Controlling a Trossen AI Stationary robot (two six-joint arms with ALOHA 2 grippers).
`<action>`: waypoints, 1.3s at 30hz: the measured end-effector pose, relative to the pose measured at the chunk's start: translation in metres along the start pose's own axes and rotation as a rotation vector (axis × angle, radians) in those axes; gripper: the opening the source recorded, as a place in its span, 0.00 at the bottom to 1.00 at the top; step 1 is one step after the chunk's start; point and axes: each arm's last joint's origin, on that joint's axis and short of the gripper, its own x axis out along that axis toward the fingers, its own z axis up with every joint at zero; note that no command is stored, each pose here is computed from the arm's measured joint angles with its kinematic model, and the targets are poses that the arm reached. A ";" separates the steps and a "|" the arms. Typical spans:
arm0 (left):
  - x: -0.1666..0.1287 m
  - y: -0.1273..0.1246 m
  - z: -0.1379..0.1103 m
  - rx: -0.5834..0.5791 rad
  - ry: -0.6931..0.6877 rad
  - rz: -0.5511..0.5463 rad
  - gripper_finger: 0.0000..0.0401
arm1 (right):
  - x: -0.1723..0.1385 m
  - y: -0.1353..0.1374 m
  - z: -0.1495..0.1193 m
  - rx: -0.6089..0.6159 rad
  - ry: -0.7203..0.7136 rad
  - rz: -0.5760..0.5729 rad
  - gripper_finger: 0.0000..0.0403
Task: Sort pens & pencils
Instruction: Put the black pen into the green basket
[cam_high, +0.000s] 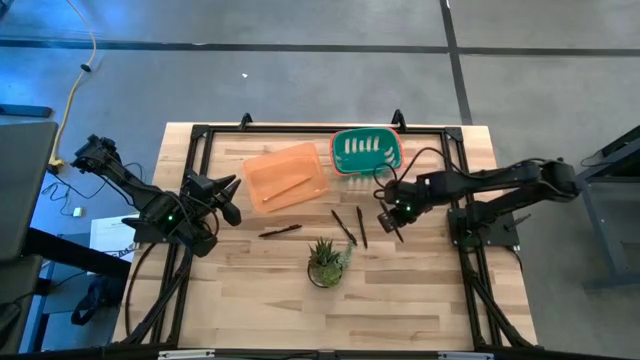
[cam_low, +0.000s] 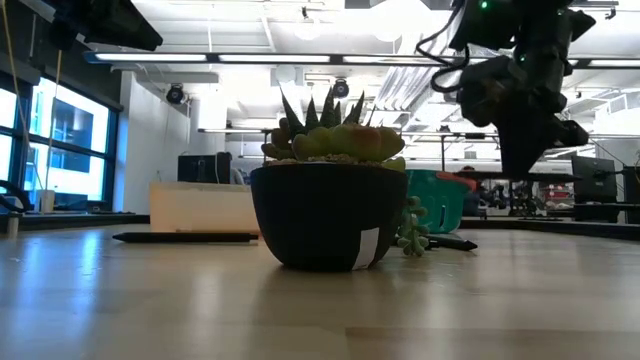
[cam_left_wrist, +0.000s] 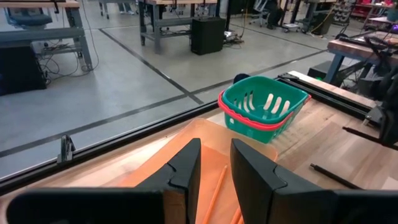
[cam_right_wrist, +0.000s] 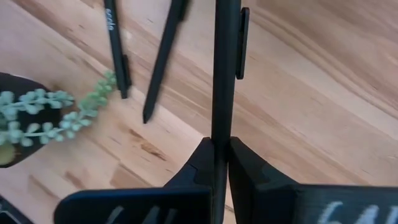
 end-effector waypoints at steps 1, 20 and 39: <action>0.000 0.000 0.000 0.000 0.000 0.000 0.19 | -0.002 0.000 0.000 -0.001 -0.004 0.006 0.00; 0.000 -0.002 0.000 -0.021 -0.001 -0.005 0.19 | -0.015 0.009 0.003 -0.088 -0.096 0.153 0.00; 0.000 -0.002 0.001 -0.035 -0.001 -0.008 0.19 | -0.037 0.000 0.032 -0.115 -0.309 0.256 0.00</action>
